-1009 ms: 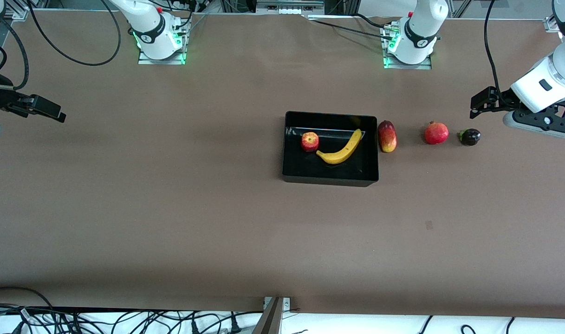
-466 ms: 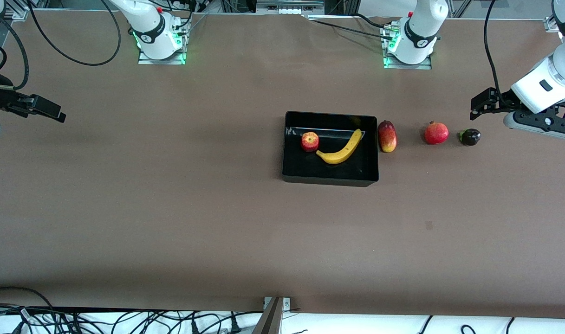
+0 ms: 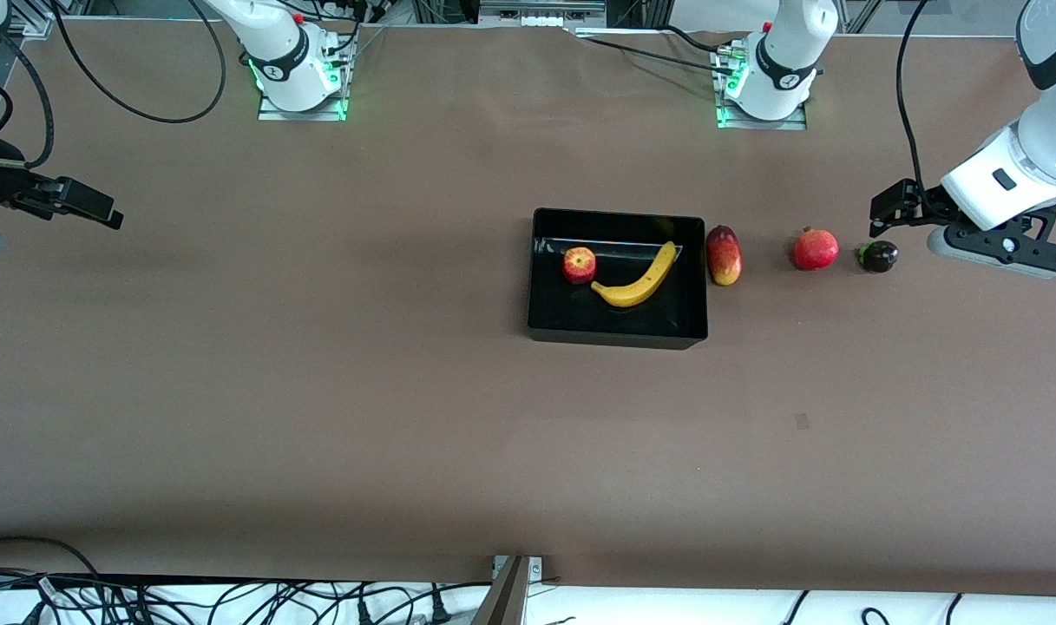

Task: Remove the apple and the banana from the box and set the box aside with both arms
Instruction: 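Move the left gripper over the black box toward the red apple, then lower the left gripper into the box and grasp the red apple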

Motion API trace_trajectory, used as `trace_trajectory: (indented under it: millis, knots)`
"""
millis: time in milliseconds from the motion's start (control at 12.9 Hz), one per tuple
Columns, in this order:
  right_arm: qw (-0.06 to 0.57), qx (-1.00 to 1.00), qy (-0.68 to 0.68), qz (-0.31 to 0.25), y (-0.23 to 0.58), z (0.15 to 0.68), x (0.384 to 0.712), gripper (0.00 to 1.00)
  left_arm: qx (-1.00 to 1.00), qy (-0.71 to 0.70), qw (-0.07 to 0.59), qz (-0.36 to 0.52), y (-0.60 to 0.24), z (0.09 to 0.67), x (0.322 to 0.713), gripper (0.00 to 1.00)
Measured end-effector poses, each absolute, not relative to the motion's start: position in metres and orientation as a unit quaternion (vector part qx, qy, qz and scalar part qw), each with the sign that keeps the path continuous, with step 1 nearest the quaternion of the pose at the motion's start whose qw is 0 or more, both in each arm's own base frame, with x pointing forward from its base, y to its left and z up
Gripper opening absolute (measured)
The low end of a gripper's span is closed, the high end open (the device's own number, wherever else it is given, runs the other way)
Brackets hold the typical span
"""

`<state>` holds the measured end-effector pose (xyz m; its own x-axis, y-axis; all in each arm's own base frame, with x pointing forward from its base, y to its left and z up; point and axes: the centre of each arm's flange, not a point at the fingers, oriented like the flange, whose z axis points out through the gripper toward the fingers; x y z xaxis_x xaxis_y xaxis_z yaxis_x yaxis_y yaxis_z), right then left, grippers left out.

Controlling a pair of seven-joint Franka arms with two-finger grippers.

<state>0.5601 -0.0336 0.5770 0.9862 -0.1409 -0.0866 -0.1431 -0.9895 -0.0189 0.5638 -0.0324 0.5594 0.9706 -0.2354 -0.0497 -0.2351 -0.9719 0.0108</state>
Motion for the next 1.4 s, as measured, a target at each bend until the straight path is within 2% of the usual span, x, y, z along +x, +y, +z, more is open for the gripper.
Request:
trace_trajectory:
  millis: [388,776,931,1086,1397]
  knots:
    - [0.013,-0.996,0.071,0.043,-0.034,0.577,0.560,1.00,0.987,-0.151,0.004,-0.047,-0.048,0.540,0.569,1.00]
    - [0.013,-0.996,0.071,0.043,-0.034,0.577,0.560,1.00,0.983,-0.172,-0.003,-0.069,-0.149,0.507,0.564,1.00]
    - [0.013,-0.996,0.071,0.043,-0.034,0.577,0.560,1.00,0.986,-0.150,-0.006,-0.068,-0.203,0.479,0.561,1.00]
    - [0.013,-0.996,0.071,0.043,-0.034,0.577,0.560,1.00,0.990,-0.113,0.019,-0.079,-0.251,0.441,0.559,1.00]
    - [0.013,-0.996,0.071,0.043,-0.034,0.577,0.560,1.00,0.995,-0.069,0.040,-0.067,-0.313,0.354,0.545,1.00]
